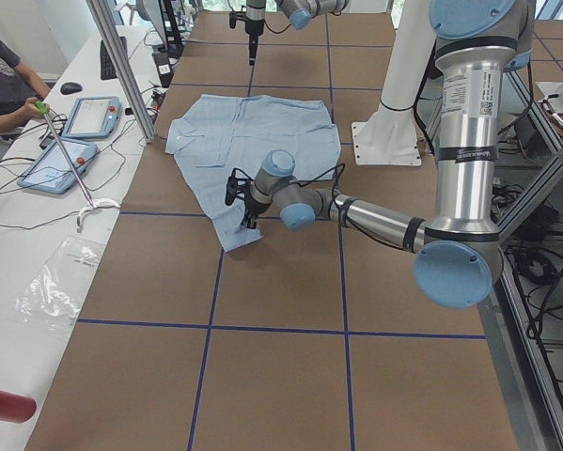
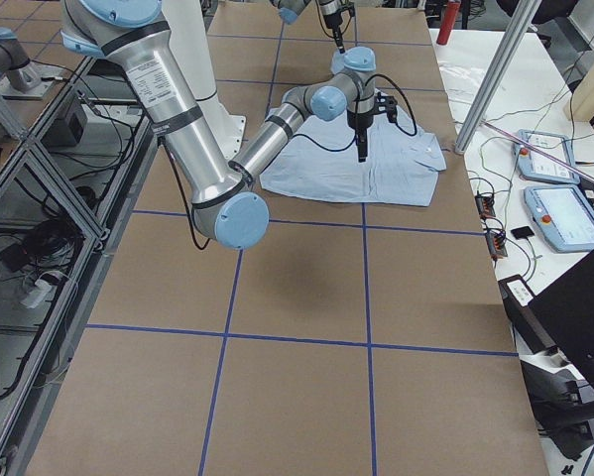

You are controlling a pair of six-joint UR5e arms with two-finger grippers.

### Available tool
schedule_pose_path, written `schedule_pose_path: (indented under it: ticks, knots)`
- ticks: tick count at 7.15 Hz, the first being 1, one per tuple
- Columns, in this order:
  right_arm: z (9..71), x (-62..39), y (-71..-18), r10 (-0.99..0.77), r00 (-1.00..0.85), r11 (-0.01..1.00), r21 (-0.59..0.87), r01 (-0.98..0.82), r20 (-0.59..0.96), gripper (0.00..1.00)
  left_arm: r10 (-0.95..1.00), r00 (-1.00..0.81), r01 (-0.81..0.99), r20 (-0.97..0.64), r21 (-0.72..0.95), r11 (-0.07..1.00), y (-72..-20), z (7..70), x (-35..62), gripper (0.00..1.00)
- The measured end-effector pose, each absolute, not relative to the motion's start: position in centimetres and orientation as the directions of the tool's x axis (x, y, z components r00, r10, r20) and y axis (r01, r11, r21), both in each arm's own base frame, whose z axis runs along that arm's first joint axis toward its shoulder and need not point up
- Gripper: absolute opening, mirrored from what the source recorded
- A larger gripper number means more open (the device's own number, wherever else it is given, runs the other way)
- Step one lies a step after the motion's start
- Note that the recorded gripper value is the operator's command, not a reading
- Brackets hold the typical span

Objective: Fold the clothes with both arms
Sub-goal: 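Grasp the other sleeve cuff with the left gripper and fold it across the chest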

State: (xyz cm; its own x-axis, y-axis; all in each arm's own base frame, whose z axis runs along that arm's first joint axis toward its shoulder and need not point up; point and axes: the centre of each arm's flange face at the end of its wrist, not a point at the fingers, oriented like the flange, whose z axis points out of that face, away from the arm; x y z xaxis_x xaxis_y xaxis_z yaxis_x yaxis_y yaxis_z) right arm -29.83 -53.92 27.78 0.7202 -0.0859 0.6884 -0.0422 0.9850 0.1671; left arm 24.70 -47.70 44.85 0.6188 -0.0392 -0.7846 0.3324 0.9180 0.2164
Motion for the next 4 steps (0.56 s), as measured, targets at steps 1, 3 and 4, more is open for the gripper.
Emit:
schedule_pose_path:
  ticks: [1,3,4]
  knots:
    - [30.8,-27.3,-53.6,-0.125,0.747,0.983,0.185,0.003,0.653,1.00,-0.086,0.596,0.373,-0.798,0.181,0.910,-49.8,39.3,26.2,0.00]
    - [36.7,-21.7,-51.8,-0.184,0.777,0.977,0.201,0.076,0.603,1.00,-0.205,0.524,0.454,-0.827,0.067,0.889,-54.8,26.4,30.7,0.00]
    - [38.9,-19.6,-50.6,-0.195,0.778,0.976,0.193,0.097,0.597,1.00,-0.287,0.448,0.500,-0.847,-0.029,0.866,-57.0,20.2,33.2,0.00]
